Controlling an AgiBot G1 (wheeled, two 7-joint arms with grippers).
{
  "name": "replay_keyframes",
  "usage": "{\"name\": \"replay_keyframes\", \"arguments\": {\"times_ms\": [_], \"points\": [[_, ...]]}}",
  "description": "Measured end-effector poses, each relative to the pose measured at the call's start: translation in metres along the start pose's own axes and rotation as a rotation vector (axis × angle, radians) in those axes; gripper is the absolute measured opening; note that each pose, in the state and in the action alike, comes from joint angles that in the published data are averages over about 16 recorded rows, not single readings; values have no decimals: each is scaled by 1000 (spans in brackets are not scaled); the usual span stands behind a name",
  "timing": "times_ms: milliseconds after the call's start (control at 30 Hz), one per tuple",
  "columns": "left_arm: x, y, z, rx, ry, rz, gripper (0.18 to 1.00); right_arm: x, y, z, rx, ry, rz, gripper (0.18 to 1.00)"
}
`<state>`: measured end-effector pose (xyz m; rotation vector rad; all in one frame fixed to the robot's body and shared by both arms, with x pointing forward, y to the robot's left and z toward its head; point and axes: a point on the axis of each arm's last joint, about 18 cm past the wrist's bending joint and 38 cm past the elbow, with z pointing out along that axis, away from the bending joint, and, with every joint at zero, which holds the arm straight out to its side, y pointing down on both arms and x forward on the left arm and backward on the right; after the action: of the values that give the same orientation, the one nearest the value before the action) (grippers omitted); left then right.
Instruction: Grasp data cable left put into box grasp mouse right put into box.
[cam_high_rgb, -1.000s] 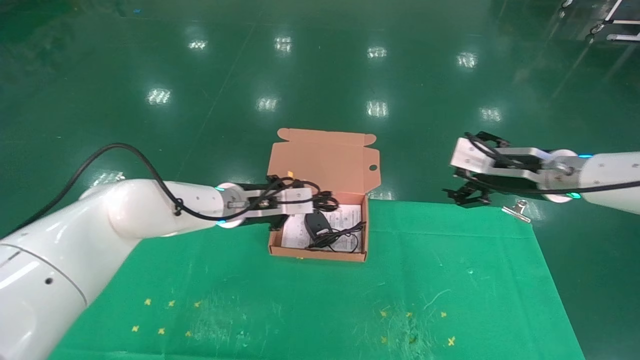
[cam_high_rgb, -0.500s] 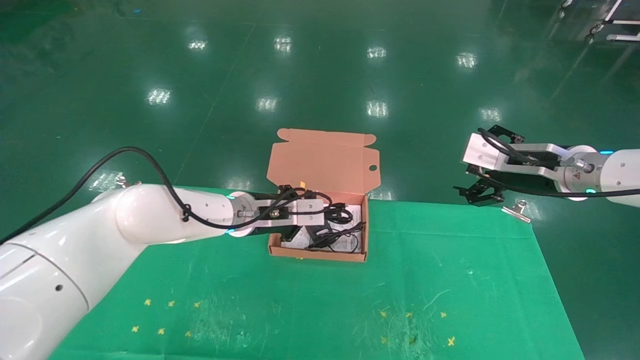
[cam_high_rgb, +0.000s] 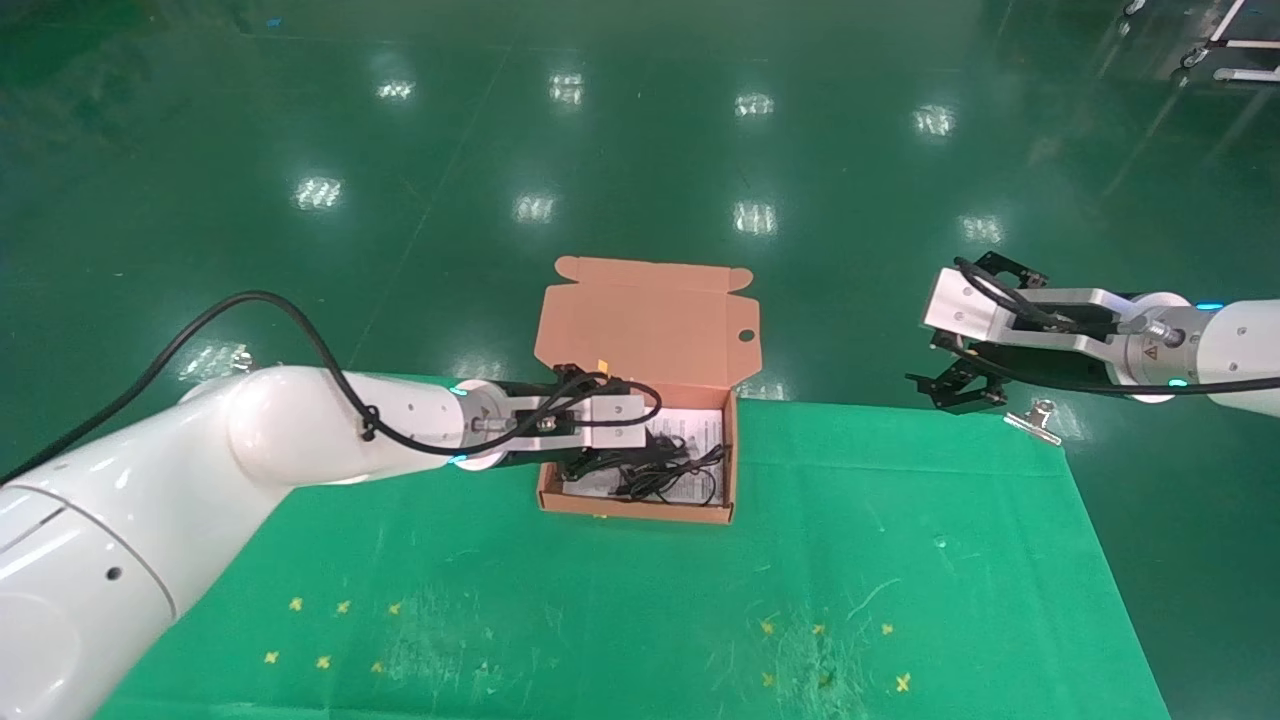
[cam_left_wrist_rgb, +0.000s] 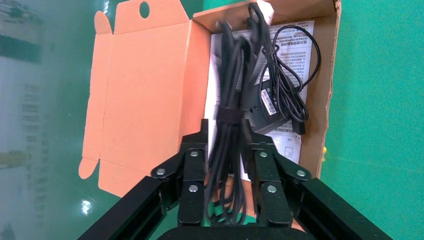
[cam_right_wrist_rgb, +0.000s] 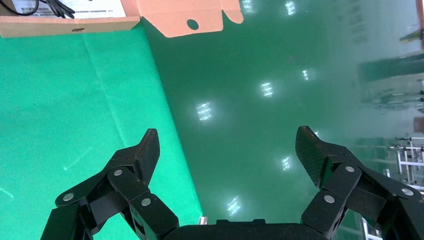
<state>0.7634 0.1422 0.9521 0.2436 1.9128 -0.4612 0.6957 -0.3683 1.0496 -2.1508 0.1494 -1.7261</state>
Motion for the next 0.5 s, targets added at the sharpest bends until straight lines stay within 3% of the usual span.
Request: {"name": "replay_keyframes", "arguments": {"times_ms": [500], "points": [[-107,23,-54,-74,-262,5,644,48,-26,-26,52,121,-77,1000]]}}
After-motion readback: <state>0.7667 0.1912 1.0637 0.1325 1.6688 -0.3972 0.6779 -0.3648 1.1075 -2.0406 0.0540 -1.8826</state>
